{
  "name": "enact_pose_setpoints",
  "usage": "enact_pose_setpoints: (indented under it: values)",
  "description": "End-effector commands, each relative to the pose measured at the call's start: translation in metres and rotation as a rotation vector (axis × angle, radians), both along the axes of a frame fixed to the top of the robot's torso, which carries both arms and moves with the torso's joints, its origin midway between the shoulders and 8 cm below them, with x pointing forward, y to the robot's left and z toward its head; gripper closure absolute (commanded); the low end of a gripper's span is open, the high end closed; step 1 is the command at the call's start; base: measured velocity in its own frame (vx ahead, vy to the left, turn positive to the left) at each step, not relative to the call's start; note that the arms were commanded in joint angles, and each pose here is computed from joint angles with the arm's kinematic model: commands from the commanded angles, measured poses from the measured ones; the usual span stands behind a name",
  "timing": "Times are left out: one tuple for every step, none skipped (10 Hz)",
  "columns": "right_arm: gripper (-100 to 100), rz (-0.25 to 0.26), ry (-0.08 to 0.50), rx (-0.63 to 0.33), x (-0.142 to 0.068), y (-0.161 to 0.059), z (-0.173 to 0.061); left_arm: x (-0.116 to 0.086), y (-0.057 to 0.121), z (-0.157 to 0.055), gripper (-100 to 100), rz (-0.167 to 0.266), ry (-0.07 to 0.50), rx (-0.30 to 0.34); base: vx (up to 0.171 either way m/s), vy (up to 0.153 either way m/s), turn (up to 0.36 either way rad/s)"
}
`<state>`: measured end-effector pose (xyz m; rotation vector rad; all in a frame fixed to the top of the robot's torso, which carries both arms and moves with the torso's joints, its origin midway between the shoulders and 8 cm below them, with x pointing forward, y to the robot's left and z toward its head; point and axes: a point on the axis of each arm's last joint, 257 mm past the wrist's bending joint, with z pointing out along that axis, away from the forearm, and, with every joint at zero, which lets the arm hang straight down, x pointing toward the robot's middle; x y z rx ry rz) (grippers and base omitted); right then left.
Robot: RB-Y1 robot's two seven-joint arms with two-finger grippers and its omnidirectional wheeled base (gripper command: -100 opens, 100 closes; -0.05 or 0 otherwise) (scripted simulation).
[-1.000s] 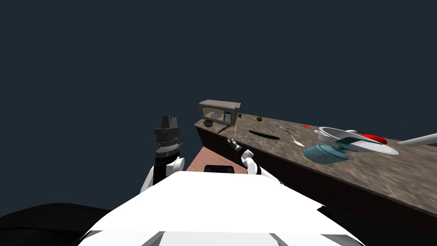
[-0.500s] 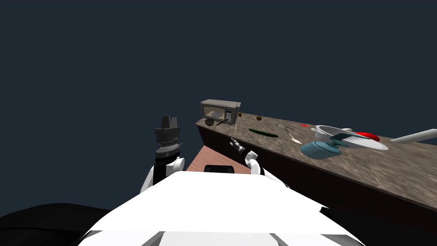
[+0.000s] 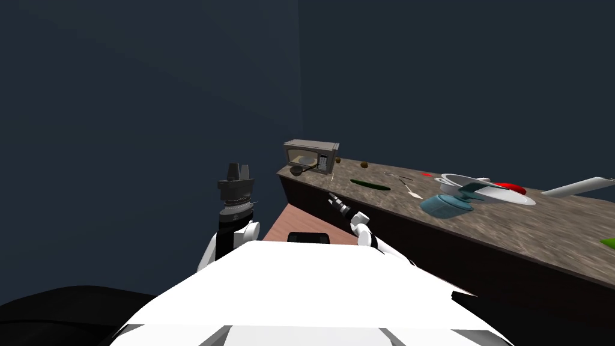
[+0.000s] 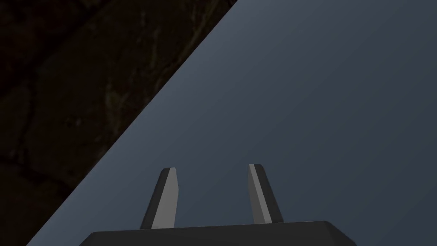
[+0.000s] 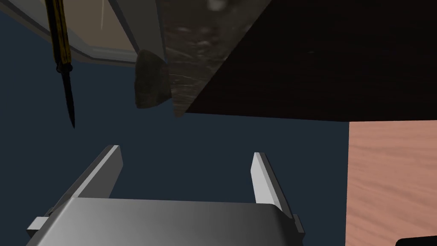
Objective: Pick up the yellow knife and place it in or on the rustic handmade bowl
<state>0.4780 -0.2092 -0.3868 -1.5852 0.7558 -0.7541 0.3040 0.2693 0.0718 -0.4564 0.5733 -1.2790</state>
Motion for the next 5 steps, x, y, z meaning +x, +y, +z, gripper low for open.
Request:
enact_pose_setpoints:
  values:
    - [-100,-0.037,-0.018,-0.024,0.016,-0.022,0.011,0.000,0.000,0.000,0,0.000,0.000,0.000,-0.046,0.115,-0.052]
    - [-100,-0.064,-0.037,-0.034,0.028,-0.035,0.023,0.000,0.000,0.000,0,0.000,0.000,0.000,-0.054,0.160,-0.074]
    - [-100,-0.093,-0.060,-0.038,0.041,-0.047,0.036,0.000,0.000,0.000,0,0.000,0.000,0.000,-0.025,0.205,-0.107]
    - [-100,-0.093,-0.060,-0.038,0.041,-0.047,0.036,0.000,0.000,0.000,0,0.000,0.000,0.000,-0.017,0.163,-0.043]
    - [-100,-0.093,-0.060,-0.038,0.041,-0.047,0.036,0.000,0.000,0.000,0,0.000,0.000,0.000,-0.018,0.068,0.020]
